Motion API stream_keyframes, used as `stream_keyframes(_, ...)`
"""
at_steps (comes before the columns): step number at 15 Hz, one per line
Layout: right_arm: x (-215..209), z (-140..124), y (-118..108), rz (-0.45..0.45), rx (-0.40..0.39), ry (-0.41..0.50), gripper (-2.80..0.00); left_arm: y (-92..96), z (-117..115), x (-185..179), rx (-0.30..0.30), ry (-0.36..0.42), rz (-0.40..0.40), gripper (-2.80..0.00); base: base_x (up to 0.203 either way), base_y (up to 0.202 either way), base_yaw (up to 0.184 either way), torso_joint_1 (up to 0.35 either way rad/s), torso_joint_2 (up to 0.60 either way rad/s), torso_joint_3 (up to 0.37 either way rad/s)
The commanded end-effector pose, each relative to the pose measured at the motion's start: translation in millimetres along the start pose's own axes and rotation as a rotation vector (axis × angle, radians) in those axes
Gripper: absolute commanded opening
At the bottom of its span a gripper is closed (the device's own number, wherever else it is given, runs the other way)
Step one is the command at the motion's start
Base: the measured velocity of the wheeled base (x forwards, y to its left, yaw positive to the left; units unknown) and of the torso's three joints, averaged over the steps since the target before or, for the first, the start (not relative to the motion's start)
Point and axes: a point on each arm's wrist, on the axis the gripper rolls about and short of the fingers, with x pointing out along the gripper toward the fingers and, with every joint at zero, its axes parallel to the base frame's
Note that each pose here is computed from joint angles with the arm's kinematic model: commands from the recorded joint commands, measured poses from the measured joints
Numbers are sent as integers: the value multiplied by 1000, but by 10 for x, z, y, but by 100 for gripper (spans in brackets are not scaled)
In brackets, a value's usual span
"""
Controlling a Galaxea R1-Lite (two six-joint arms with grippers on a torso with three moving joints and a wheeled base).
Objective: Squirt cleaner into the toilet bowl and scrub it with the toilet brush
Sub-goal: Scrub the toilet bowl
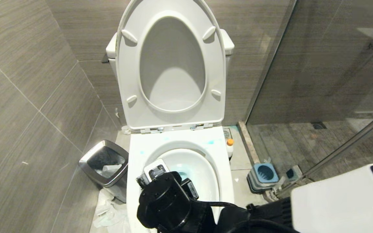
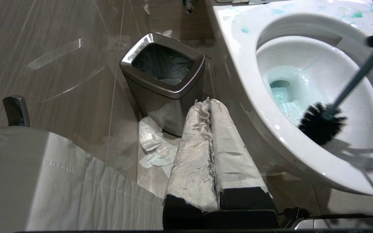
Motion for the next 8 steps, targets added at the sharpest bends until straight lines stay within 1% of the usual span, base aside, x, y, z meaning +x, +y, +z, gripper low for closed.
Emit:
stream_keyframes(1, -355, 119, -222, 4, 44, -29, -280, 0, 0, 1, 0, 2, 1, -280, 0, 0, 0, 0, 0, 0)
stream_keyframes(3, -467, 105, -447, -24, 73, -21, -280, 0, 0, 1, 0, 2, 2, -280, 0, 0, 0, 0, 0, 0)
stream_keyframes(6, -509, 158, -754, -78, 117, -28, -280, 0, 0, 1, 0, 2, 0, -280, 0, 0, 0, 0, 0, 0)
stream_keyframes(8, -473, 189, -892, -110, 138, -30, -280, 0, 0, 1, 0, 2, 1, -280, 0, 0, 0, 0, 0, 0)
